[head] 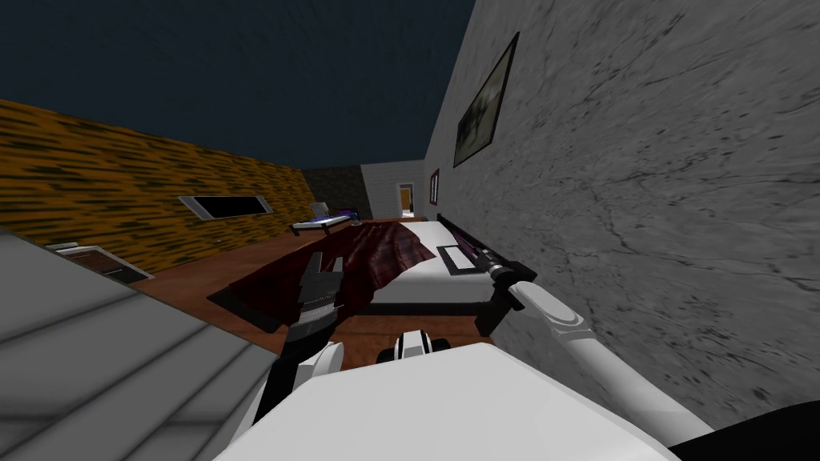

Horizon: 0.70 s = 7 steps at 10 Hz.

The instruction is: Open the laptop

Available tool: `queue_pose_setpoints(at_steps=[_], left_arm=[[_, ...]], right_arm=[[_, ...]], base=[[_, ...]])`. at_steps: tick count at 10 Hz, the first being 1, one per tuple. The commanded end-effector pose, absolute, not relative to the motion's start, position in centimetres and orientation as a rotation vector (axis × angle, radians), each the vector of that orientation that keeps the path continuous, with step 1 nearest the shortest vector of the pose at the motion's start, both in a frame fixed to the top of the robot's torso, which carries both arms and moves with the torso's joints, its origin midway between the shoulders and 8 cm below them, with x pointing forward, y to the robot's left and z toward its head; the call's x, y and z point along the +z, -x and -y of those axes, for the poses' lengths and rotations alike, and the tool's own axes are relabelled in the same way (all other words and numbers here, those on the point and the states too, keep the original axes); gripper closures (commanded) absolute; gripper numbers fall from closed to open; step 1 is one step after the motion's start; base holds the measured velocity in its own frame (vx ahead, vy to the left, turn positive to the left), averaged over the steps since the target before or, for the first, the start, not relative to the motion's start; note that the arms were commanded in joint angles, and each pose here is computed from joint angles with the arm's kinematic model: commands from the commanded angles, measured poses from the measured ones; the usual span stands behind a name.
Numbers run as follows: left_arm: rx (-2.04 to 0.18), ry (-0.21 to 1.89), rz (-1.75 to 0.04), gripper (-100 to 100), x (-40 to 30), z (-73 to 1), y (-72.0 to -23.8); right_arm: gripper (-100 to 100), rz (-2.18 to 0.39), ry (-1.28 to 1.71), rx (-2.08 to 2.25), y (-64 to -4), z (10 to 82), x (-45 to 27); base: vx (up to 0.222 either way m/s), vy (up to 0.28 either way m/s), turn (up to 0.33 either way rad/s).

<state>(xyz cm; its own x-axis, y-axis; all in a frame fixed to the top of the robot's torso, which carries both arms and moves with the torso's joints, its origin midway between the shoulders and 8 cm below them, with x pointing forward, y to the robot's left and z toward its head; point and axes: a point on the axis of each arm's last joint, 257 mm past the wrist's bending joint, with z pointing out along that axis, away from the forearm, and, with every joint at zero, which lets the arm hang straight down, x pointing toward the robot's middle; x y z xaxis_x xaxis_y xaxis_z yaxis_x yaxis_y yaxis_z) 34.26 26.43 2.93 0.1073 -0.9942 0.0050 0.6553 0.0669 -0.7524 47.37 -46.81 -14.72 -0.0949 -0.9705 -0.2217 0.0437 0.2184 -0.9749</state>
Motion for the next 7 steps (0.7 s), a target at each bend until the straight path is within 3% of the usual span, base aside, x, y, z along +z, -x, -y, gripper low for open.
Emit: queue_pose_setpoints(at_steps=[1,7], left_arm=[[-1.369,0.694,-0.617,0,2.9,-26.4,-34.3],[-1.369,0.694,-0.617,0,2.9,-26.4,-34.3]], right_arm=[[100,-1.336,1.036,-1.196,-46.9,45.8,-15.9],[100,-1.258,1.216,-1.394,-45.4,42.4,-18.6]], base=[[0.012,-0.013,0.047],[0.008,-0.016,0.046]])
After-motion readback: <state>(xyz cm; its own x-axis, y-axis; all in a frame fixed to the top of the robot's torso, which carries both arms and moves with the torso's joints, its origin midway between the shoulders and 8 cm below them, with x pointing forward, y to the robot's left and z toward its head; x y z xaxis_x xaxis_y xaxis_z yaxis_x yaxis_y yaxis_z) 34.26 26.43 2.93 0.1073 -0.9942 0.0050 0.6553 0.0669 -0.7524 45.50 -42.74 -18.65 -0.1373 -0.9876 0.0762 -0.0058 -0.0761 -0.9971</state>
